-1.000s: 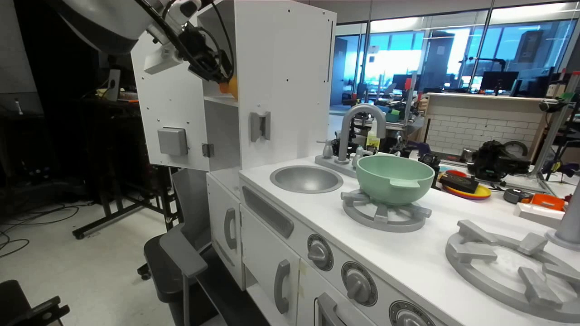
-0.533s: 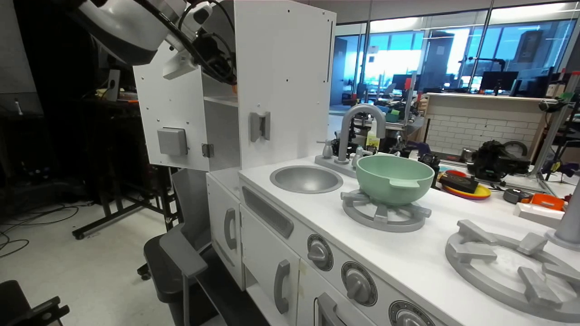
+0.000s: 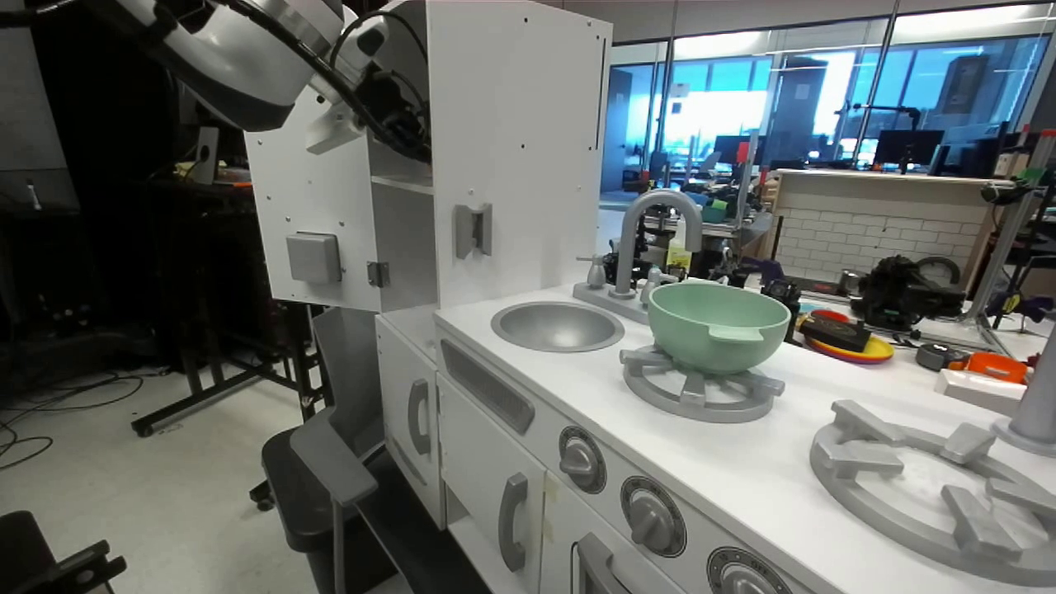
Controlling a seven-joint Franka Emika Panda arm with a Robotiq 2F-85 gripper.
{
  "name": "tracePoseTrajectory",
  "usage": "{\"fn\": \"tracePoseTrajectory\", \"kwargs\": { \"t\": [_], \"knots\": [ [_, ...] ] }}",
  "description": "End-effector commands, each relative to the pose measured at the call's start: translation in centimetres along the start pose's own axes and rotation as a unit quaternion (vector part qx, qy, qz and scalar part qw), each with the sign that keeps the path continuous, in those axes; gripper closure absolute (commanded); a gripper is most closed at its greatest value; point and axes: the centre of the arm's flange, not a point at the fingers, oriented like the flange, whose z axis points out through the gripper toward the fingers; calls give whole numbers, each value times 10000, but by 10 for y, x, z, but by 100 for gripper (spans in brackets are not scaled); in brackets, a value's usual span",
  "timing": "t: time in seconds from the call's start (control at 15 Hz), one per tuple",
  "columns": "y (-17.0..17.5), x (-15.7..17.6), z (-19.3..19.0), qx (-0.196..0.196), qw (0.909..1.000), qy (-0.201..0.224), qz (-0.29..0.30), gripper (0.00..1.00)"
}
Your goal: Open the upper cupboard then move the objects from the sink and the green plate then put them on the second shelf of the cupboard
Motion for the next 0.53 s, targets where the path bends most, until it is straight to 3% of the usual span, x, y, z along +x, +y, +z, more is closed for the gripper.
{"fn": "tracePoseTrajectory", "kwargs": {
  "t": [0.0,0.2,0.47],
  "knots": [
    [-9,11,9,-140,9999,-29,44,20],
    [-8,8,10,-151,9999,-33,50,1],
    [-7,4,-14,-31,9999,-131,-88,0]
  ]
}}
